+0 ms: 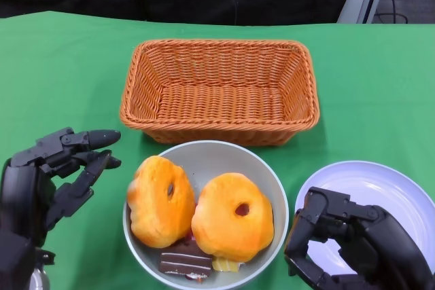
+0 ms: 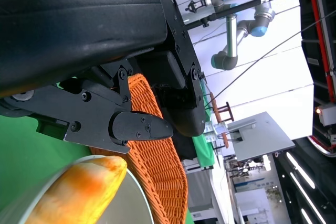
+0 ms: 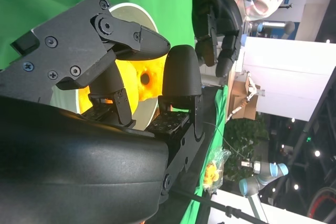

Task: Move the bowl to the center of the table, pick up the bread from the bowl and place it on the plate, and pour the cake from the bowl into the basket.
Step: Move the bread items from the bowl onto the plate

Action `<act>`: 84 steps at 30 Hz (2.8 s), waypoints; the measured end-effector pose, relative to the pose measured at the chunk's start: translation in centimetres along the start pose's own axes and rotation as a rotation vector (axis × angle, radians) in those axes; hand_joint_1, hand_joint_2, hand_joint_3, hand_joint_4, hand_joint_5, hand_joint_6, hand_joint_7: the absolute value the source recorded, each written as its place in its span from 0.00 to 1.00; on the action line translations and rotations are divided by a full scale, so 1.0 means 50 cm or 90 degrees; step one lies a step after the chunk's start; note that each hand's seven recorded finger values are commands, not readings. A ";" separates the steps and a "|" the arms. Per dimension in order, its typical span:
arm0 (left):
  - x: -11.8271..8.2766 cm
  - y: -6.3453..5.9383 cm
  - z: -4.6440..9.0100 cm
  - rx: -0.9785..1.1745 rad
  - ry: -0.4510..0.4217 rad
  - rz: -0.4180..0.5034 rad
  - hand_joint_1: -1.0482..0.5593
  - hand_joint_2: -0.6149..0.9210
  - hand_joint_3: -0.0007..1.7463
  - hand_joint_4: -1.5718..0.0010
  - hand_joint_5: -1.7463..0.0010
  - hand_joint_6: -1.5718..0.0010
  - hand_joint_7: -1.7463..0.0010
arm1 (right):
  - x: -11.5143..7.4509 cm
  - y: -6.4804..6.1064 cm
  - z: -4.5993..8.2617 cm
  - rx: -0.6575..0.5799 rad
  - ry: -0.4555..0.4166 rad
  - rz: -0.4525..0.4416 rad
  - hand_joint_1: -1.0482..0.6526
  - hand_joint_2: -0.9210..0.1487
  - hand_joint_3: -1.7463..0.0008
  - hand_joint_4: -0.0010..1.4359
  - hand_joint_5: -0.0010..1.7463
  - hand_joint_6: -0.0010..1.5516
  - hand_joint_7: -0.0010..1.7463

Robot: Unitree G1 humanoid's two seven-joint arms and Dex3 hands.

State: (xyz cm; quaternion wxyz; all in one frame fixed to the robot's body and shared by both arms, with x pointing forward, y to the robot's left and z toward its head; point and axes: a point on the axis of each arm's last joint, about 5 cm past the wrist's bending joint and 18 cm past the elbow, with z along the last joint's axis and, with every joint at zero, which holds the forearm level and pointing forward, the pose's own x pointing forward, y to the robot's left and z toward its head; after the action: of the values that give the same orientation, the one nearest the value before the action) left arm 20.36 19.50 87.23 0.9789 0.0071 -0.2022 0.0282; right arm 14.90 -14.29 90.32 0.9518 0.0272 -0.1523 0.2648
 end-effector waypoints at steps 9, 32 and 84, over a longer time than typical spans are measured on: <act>0.019 0.007 -0.013 0.009 -0.035 -0.008 0.54 1.00 0.19 0.49 0.24 0.43 0.51 | 0.010 -0.015 0.060 -0.135 0.036 0.039 0.43 0.07 0.91 0.39 0.54 0.40 0.30; 0.022 0.007 -0.028 0.009 -0.035 0.000 0.55 1.00 0.19 0.51 0.21 0.47 0.47 | 0.051 0.006 0.131 -0.399 0.063 0.051 0.25 0.00 0.97 0.36 0.28 0.40 0.04; 0.018 -0.001 -0.033 0.019 -0.026 -0.016 0.54 1.00 0.20 0.53 0.18 0.51 0.40 | 0.158 0.109 0.125 -0.730 0.168 0.157 0.10 0.00 0.90 0.28 0.03 0.18 0.00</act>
State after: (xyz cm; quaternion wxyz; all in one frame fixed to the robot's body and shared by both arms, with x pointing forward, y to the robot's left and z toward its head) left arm 21.85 19.55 86.06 0.9746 0.0248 -0.2217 0.0186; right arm 16.83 -6.53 98.54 0.7880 -0.5415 -0.1535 0.2498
